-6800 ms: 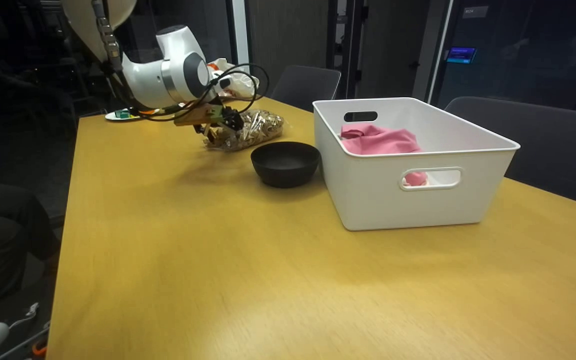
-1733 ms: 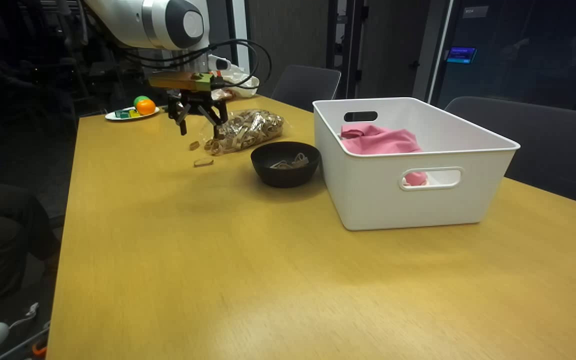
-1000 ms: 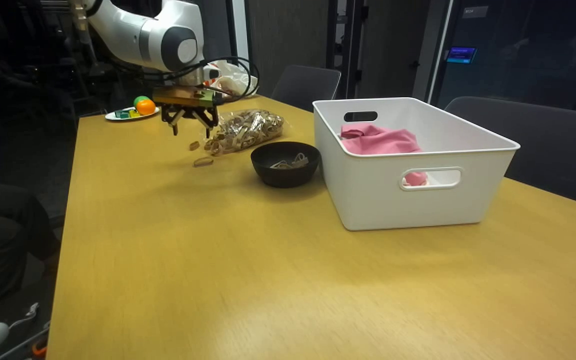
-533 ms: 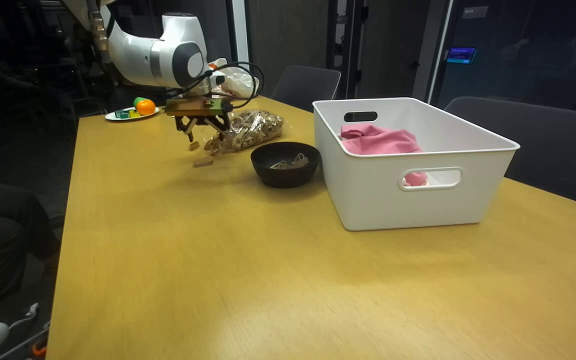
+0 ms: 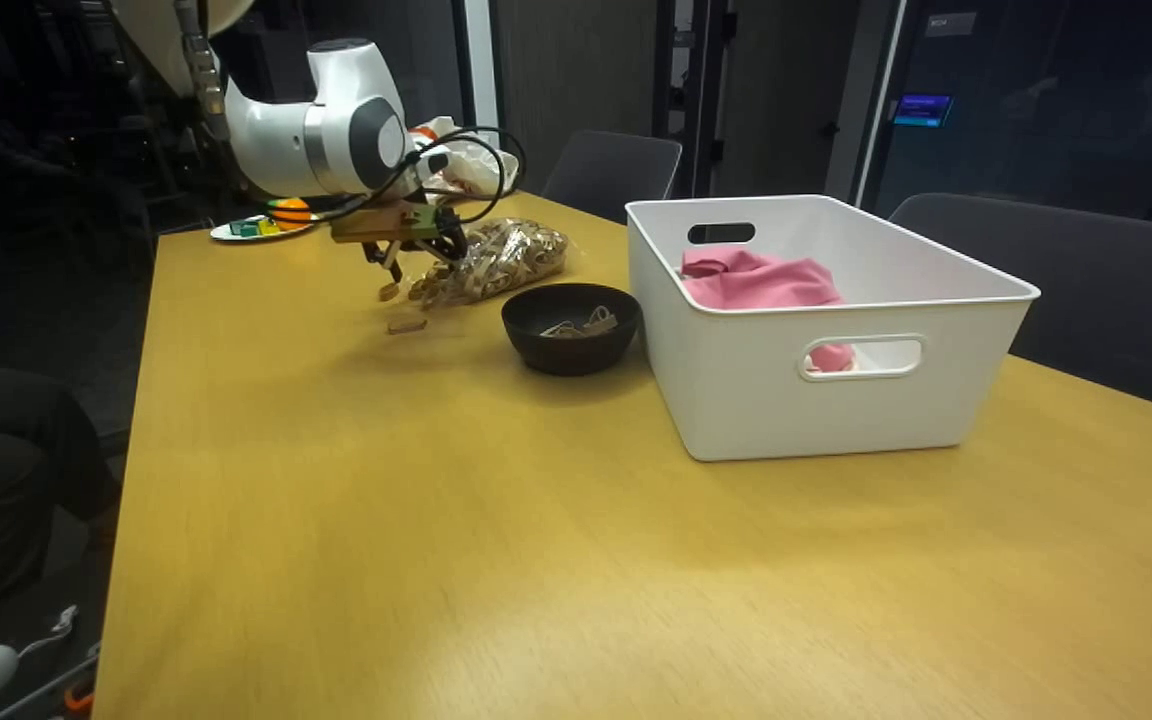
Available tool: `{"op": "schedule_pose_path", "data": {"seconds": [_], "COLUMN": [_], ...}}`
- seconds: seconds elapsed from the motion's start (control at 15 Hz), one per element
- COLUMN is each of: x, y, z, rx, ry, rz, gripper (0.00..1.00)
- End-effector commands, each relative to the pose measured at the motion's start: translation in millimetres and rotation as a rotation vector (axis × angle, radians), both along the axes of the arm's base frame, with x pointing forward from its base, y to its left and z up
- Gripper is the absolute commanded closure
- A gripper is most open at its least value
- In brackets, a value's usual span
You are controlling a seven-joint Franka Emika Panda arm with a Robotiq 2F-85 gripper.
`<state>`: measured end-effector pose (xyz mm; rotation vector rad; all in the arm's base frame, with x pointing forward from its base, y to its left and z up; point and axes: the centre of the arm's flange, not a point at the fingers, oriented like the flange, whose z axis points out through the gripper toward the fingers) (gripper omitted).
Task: Pick up rubber bands from the clear rubber band bag and put them in the black bowl two times
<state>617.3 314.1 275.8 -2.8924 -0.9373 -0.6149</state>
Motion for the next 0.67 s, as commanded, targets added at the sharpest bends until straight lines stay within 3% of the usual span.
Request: {"op": "schedule_pose_path", "data": {"seconds": [0.0,0.27,0.6], "x": [-1.9,-0.7,4.4], "y": [10.9,12.5,16.3], "z": [2.8,0.0,-9.8], "rx": [-0.016,-0.041,-0.056], "ry": [-0.103,-0.139,-0.122], "rz": [-0.058,-0.102,-0.121], "gripper": [0.0,0.0,0.0]}}
